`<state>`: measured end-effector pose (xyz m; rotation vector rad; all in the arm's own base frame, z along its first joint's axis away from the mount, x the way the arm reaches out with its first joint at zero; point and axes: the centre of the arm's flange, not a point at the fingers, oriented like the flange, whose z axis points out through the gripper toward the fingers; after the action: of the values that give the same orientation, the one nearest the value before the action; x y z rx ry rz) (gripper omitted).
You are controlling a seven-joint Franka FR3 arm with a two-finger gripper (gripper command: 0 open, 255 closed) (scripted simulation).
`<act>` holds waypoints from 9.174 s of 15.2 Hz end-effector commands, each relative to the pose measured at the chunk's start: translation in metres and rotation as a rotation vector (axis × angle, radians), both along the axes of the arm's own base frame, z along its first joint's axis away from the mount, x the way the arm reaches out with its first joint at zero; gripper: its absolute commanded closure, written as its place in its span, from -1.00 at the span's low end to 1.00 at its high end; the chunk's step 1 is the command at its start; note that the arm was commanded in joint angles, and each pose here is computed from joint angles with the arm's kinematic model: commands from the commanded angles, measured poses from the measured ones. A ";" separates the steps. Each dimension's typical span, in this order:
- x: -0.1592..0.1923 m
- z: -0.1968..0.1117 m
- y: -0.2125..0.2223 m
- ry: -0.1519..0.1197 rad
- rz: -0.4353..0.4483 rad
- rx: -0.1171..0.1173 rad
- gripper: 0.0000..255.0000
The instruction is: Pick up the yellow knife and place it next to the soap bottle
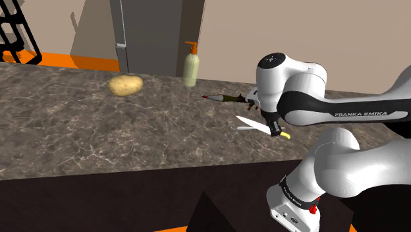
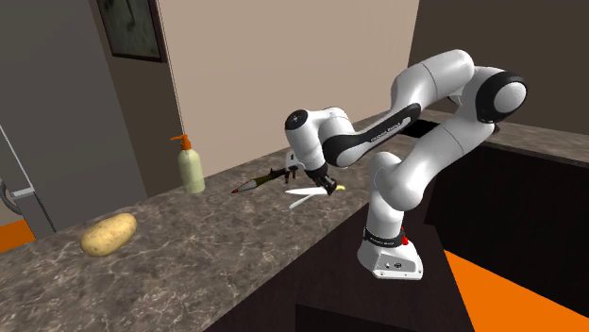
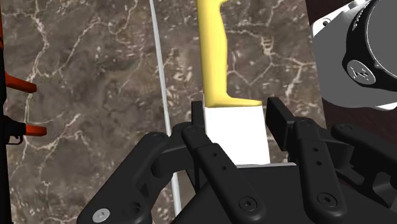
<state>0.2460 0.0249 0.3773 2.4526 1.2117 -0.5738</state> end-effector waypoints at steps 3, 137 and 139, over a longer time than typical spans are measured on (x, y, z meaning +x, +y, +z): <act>0.000 0.021 0.001 0.001 0.000 0.000 1.00; 0.356 -0.051 -0.149 0.001 0.000 0.000 1.00; 0.356 -0.051 -0.149 0.001 0.000 0.000 1.00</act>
<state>0.6015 -0.1243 0.3261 2.4526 1.2117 -0.5747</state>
